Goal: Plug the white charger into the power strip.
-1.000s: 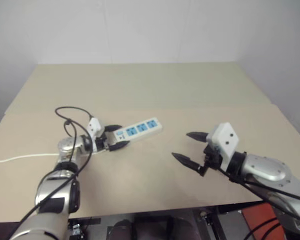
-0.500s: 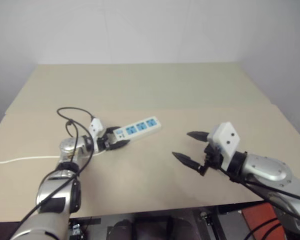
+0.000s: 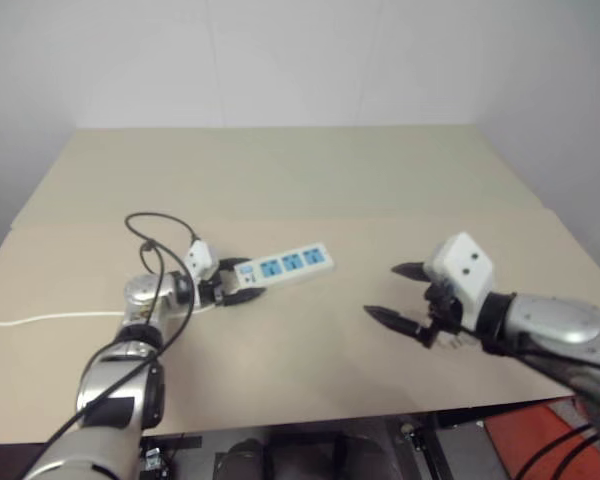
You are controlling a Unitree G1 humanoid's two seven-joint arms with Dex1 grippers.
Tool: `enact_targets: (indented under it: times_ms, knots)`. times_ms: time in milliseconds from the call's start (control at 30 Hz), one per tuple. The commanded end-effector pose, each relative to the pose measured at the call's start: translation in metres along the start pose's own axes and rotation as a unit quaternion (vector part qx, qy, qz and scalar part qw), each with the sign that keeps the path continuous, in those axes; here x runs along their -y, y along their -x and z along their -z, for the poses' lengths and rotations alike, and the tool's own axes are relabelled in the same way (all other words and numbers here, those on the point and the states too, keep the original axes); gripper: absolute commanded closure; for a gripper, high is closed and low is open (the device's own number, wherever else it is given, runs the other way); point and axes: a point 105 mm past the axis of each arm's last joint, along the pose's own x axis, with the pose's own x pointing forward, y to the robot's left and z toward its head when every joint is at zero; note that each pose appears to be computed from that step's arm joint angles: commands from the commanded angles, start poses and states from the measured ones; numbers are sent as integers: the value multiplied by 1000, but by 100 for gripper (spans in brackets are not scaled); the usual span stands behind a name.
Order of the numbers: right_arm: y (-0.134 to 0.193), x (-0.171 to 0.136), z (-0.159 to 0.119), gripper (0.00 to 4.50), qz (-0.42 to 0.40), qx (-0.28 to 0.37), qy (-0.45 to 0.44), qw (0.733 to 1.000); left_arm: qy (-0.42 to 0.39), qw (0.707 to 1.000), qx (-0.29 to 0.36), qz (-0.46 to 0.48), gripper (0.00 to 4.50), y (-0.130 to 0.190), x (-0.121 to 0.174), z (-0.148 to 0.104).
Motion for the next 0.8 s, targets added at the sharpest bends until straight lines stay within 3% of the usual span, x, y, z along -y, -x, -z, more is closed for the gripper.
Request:
enact_targets:
  times_ms: [33,133,267,433,800]
  knots:
    - [11,22,7,0,14,-69,-54,996,-39,998,-20,52,121,-6,14,2]
    - [15,45,17,0,47,-135,-101,985,-52,996,-20,66,121,-9,18,1]
    - [20,64,22,0,93,-190,-82,974,-59,996,-6,70,121,-12,22,0]
    - [24,64,29,0,76,-243,-114,960,-54,995,-3,88,121,-17,34,6]
    - [12,64,46,0,44,-293,-156,942,-56,987,-9,152,121,-26,56,11]
